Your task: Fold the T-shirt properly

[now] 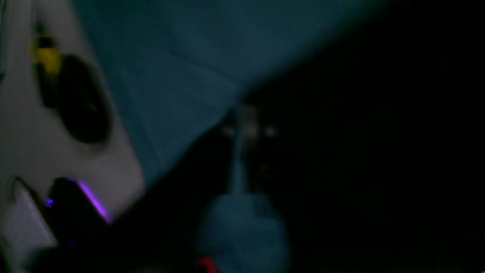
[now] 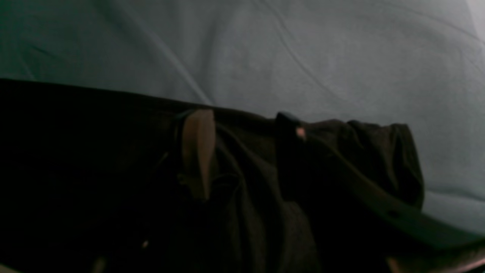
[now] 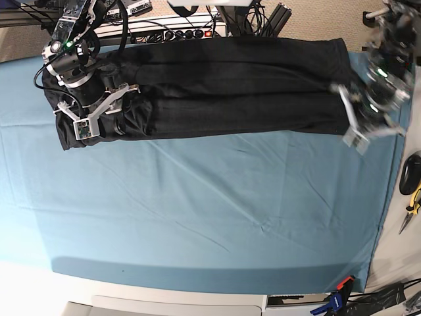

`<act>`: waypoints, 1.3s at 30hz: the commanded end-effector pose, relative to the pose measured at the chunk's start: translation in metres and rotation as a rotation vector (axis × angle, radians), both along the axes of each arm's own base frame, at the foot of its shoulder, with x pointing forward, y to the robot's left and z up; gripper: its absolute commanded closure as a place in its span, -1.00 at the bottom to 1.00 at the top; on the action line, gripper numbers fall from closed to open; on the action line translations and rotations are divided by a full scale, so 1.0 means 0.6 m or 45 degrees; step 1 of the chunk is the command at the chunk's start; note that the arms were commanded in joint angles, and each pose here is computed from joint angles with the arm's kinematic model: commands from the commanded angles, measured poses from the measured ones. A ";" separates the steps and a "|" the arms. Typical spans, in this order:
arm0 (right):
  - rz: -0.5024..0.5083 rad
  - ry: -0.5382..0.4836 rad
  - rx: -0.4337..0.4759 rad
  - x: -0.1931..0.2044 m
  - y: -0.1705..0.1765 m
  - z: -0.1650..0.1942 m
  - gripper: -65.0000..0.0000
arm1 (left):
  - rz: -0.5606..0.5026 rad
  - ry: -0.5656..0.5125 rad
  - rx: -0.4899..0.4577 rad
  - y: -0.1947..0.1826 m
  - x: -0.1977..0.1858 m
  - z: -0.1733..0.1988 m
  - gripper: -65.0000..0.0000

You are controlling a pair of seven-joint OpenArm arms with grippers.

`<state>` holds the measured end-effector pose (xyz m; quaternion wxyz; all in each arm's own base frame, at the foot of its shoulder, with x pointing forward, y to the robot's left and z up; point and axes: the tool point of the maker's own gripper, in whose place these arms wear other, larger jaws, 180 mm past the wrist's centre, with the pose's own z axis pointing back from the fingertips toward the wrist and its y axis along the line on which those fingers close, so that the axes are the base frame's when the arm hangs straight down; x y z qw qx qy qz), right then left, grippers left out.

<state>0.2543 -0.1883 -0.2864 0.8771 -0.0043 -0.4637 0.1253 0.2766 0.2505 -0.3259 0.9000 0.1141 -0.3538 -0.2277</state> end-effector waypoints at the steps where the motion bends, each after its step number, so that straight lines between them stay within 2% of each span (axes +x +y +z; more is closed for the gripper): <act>1: 0.009 -0.065 0.001 0.008 0.001 0.021 0.18 | 0.028 -0.073 -0.013 0.018 0.018 0.036 0.42; 2: 0.009 -0.065 0.001 0.008 0.001 0.021 0.18 | 0.070 -0.102 -0.063 0.030 0.023 0.051 0.35; 6: 0.009 -0.065 0.001 0.008 0.001 0.021 0.18 | 0.252 -0.223 -0.235 0.094 0.028 0.108 0.34; 8: 0.009 -0.066 0.001 0.008 0.001 0.021 0.18 | 0.298 -0.232 -0.310 0.117 0.017 0.120 0.34; 12: 0.011 -0.073 0.006 0.009 0.002 0.022 0.18 | 0.351 -0.151 -0.453 0.141 -0.022 0.104 0.34; 15: 0.012 -0.076 0.007 0.010 0.003 0.023 0.18 | 0.388 -0.029 -0.551 0.142 -0.055 0.062 0.34; 20: 0.012 -0.076 0.007 0.009 0.003 0.023 0.18 | 0.379 0.163 -0.815 0.104 -0.102 -0.002 0.34; 24: 0.012 -0.076 0.007 0.009 0.003 0.023 0.18 | 0.343 0.235 -0.977 0.082 -0.119 -0.019 0.34; 27: 0.012 -0.077 0.007 0.010 0.003 0.023 0.18 | 0.327 0.255 -1.029 0.074 -0.124 -0.021 0.34; 32: 0.011 -0.076 0.007 0.010 0.002 0.023 0.18 | 0.295 0.268 -1.039 0.068 -0.126 -0.020 0.34; 36: 0.011 -0.075 0.007 0.009 0.003 0.023 0.18 | 0.346 0.298 -1.005 0.075 -0.134 -0.034 0.34; 39: 0.011 -0.075 0.007 0.009 0.003 0.023 0.18 | 0.360 0.301 -1.027 0.069 -0.137 -0.041 0.34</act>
